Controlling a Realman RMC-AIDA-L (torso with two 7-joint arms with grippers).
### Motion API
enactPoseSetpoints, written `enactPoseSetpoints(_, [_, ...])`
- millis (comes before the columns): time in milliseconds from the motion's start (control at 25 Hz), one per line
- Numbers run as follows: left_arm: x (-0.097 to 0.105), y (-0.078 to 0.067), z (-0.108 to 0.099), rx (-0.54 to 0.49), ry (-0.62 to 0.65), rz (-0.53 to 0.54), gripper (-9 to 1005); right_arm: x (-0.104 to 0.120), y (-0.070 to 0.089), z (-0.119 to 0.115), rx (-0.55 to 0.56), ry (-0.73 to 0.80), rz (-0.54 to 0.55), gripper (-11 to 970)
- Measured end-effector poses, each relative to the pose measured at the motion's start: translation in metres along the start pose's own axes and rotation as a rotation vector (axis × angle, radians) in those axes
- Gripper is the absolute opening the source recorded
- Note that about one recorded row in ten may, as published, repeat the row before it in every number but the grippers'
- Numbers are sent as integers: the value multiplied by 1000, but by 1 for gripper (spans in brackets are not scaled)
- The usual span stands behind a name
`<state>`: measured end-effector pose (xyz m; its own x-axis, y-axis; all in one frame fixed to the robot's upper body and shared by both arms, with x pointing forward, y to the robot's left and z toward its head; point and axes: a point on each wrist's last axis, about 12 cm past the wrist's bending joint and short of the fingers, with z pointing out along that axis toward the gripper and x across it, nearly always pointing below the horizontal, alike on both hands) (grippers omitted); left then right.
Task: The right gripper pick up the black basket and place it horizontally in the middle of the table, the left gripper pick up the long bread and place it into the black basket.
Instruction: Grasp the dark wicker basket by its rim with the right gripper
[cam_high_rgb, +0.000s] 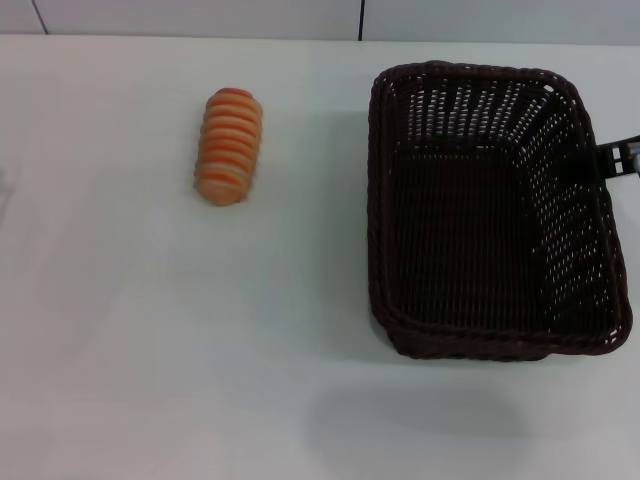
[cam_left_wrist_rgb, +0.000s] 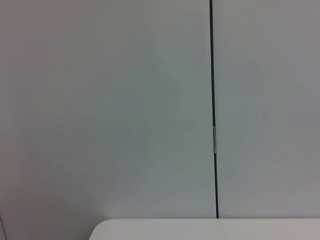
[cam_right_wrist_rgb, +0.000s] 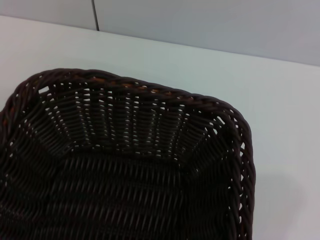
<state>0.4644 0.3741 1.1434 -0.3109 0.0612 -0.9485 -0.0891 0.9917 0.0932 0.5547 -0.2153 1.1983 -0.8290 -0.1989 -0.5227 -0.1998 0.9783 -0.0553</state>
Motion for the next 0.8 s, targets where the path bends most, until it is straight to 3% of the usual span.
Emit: enactPoseSetpoints(800, [3, -1, 1, 4, 13, 41, 806, 29, 0, 31, -12, 11, 19, 543])
